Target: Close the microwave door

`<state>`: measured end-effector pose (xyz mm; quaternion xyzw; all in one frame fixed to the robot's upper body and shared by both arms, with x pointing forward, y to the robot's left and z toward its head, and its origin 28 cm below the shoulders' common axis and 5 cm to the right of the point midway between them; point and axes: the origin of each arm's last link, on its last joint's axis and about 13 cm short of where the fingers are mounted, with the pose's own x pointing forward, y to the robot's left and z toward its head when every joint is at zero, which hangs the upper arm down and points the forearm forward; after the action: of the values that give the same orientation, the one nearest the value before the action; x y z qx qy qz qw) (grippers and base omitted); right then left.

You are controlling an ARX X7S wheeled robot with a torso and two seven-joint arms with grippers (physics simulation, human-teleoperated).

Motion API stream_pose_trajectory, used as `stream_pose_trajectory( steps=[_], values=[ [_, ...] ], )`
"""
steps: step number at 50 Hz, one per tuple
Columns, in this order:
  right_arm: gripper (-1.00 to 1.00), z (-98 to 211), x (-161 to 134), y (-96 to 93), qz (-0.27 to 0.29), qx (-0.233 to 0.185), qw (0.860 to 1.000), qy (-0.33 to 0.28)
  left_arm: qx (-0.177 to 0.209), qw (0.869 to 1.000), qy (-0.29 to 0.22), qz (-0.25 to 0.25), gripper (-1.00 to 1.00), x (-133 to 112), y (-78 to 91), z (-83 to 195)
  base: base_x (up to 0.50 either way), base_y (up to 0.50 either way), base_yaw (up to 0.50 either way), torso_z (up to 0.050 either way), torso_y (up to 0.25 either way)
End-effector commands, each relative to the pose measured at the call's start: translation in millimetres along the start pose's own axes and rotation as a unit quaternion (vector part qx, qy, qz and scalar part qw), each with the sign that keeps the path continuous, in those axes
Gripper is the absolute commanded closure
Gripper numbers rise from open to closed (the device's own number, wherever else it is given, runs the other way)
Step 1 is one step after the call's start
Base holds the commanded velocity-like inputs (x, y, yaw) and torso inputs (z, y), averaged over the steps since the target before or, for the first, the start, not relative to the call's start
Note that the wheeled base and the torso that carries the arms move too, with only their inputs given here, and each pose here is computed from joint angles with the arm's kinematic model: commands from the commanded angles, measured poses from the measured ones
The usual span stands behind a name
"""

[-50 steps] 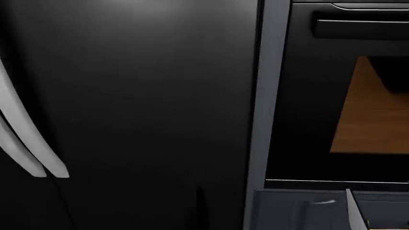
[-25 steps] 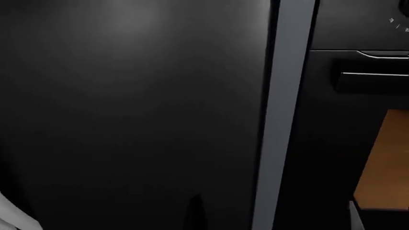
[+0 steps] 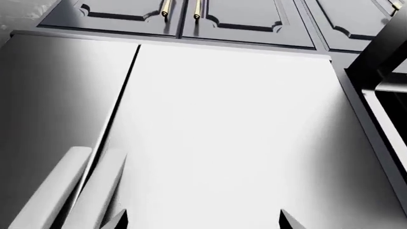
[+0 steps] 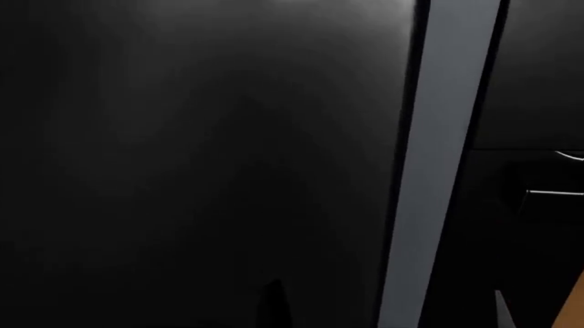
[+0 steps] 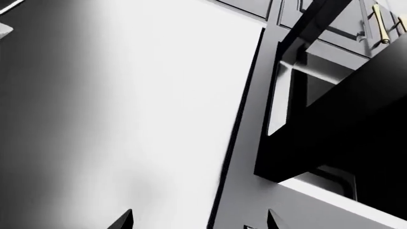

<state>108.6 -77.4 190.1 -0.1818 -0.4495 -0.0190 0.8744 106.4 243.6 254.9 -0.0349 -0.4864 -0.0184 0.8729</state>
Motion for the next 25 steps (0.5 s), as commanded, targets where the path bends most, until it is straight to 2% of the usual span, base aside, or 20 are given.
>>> stream_pose_trajectory(
  steps=[1, 7, 12, 18, 25],
  values=[
    [-1.00, 4.5, -5.1, -2.1, -0.004, -0.009, 1.000, -0.013, -0.001, 1.000, 0.000, 0.001, -1.00, -0.3, -0.2, 0.1, 0.00, 0.00, 0.00, 0.000, 0.000],
    [-1.00, 3.5, -2.9, -1.0, -0.006, -0.017, 1.000, -0.012, -0.001, 1.000, 0.001, 0.000, -1.00, -1.4, -0.1, -0.3, 0.00, 0.00, 0.00, 0.000, 0.000],
    [-1.00, 0.6, 16.7, 9.1, 0.016, -0.027, 0.999, -0.024, -0.002, 1.000, 0.002, -0.001, -1.00, -4.4, 0.5, -0.2, 0.00, 0.00, 0.00, 0.000, 0.000],
    [-1.00, -1.4, 66.7, 19.9, 0.037, -0.034, 0.998, -0.026, -0.004, 1.000, 0.004, -0.003, -1.00, -8.6, 1.3, -0.2, 0.00, 0.00, 0.00, 0.000, 0.000],
    [-1.00, 12.1, 126.5, 7.6, 0.041, -0.040, 0.998, -0.030, -0.005, 1.000, 0.006, -0.003, -1.00, -7.9, 0.1, -1.4, 0.00, 0.00, 0.00, 0.000, 0.000]
  ],
)
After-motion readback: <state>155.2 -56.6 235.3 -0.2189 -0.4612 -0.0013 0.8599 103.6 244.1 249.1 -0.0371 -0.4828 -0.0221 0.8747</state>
